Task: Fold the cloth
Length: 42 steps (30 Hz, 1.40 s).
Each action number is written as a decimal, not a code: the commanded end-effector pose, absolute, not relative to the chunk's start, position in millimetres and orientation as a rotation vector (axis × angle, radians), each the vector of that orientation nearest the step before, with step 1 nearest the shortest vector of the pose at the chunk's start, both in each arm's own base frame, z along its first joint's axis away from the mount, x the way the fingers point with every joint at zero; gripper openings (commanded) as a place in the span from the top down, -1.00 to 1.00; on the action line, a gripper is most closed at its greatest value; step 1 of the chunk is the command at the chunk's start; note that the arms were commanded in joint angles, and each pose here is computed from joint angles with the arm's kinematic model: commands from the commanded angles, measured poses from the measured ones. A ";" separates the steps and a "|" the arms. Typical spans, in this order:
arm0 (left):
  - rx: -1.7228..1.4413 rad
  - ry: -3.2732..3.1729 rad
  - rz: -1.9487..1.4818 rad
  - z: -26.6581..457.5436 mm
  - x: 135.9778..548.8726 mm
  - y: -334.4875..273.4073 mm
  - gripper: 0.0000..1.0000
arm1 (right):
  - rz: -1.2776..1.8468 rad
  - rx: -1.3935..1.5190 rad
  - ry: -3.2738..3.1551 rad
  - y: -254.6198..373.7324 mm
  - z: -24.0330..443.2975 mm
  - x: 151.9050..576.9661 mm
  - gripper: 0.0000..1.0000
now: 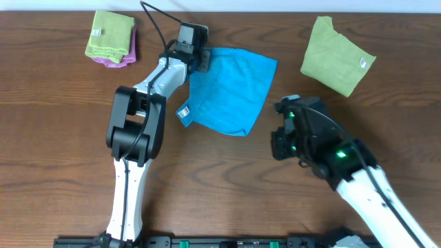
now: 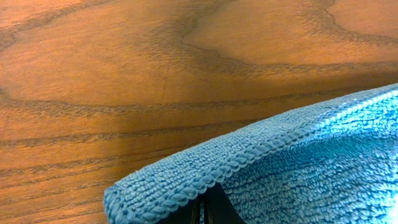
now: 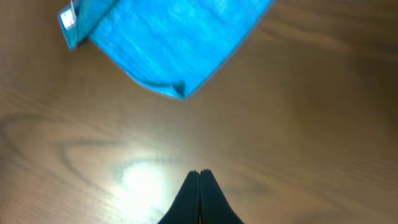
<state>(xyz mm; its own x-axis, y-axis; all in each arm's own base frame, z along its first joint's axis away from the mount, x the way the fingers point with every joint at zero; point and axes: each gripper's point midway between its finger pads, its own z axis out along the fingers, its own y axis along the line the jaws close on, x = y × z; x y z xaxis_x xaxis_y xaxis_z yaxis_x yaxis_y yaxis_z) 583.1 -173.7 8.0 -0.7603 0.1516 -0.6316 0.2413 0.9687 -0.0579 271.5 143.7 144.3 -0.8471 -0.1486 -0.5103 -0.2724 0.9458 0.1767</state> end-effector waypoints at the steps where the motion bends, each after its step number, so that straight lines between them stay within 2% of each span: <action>1: 0.257 2.466 -0.141 -4.0 583.9 -164.3 0.88 | 0.413 -0.357 2.639 159.7 107.5 269.7 0.98; 6: 0.248 2.466 -0.125 -4.0 585.4 -158.7 0.89 | 0.602 -0.410 2.593 197.2 83.2 294.0 0.97; 12: 0.247 2.466 -0.124 -4.0 585.5 -158.0 0.88 | 0.641 -0.418 2.605 211.8 48.9 311.5 0.97; 18: 0.247 2.466 -0.124 -4.0 585.6 -158.1 0.89 | 0.650 -0.429 2.571 220.1 40.0 322.6 0.97; 31: 0.246 2.466 -0.125 -3.9 585.7 -158.2 0.89 | 0.654 -0.435 2.610 231.7 8.9 322.0 0.97; 42: 0.246 2.466 -0.125 -3.9 585.7 -158.2 0.89 | 0.518 -0.434 2.717 214.4 -7.4 305.7 0.97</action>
<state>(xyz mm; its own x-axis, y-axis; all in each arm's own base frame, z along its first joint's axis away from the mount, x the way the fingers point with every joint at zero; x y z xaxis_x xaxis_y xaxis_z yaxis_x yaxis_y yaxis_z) 585.5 -166.0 8.1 -0.7605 0.1447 -0.6330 0.2237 0.9736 -0.0462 308.8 218.5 -2.0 -0.8908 -0.2232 -0.3958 -0.3647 0.8708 0.3297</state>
